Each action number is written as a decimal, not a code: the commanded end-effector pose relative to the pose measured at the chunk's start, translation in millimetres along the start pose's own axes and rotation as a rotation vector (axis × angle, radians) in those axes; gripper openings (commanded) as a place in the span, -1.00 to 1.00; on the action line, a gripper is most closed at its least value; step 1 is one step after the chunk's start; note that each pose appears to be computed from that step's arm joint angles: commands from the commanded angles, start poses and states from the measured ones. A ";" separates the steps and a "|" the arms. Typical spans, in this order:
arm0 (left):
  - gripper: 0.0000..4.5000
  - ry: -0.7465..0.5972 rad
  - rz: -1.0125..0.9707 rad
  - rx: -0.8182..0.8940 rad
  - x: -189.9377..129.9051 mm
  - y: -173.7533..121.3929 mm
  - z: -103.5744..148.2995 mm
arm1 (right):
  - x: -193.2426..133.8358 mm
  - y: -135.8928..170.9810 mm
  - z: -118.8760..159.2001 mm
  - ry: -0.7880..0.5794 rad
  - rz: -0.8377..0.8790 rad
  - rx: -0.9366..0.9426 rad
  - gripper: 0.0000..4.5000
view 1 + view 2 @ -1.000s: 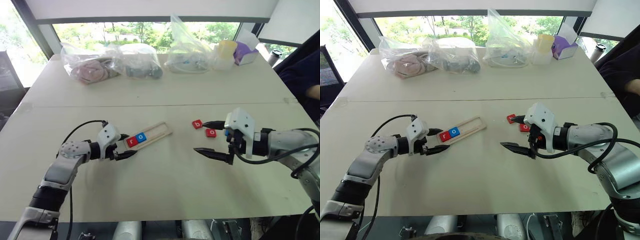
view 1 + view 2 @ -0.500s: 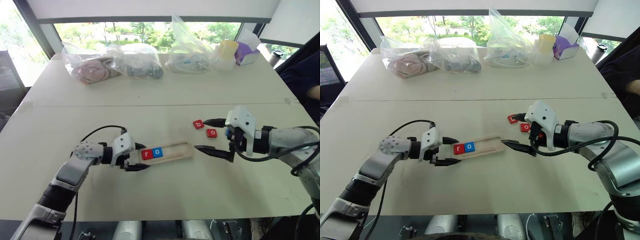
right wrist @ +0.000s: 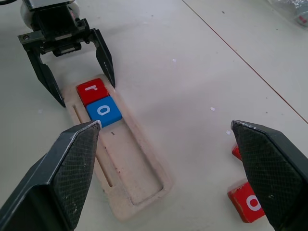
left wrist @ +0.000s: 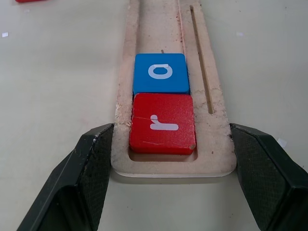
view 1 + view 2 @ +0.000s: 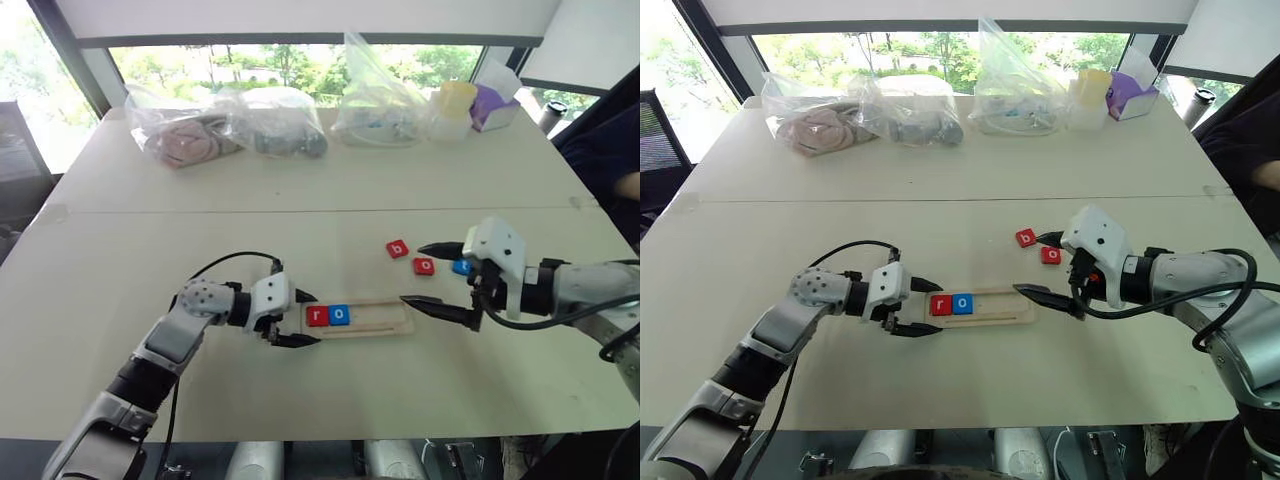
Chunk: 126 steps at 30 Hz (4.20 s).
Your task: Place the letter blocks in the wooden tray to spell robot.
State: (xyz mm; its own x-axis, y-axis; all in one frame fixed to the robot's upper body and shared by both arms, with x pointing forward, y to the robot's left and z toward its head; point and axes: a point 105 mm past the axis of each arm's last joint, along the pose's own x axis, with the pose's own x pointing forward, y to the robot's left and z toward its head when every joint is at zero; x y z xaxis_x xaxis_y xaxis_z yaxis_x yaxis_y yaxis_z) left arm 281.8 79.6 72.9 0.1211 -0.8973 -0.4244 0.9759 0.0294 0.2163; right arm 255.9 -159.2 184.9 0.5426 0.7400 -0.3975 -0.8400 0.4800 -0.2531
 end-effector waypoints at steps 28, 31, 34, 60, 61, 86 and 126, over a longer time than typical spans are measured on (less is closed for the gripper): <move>0.99 0.101 -0.019 -0.049 -14.0 -9.5 -23.0 | 2.9 -1.1 12.5 -0.041 -0.015 -0.050 1.00; 0.99 0.121 0.037 -0.084 -30.4 -10.3 -30.4 | 8.7 -0.6 13.7 -0.062 -0.005 -0.039 1.00; 0.99 0.143 0.108 -0.125 -51.5 -12.9 -38.0 | 17.8 -6.0 13.7 -0.078 -0.033 -0.026 1.00; 0.99 -0.255 0.411 -0.315 -109.8 -17.2 59.5 | 89.8 -80.6 -37.6 0.098 -0.510 0.227 1.00; 0.99 -0.264 0.413 -0.316 -109.2 -17.7 60.8 | 89.7 -80.3 -40.7 0.110 -0.512 0.241 1.00; 1.00 -0.277 0.415 -0.323 -99.6 -19.5 62.6 | 86.1 -72.7 -45.6 0.181 -0.556 0.365 -0.48; 1.00 -0.267 0.334 -0.310 -77.9 -14.0 58.1 | -25.9 -0.8 -35.5 0.296 -0.017 0.071 0.99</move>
State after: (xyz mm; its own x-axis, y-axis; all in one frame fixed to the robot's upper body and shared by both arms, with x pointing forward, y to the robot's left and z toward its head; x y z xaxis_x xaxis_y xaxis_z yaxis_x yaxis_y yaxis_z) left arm 252.4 126.5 142.4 0.4324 -0.8886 -0.1531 0.8957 0.4428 -0.0403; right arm 241.3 -202.9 152.9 0.6014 0.4273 -0.6751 -0.7092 0.6746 -0.2047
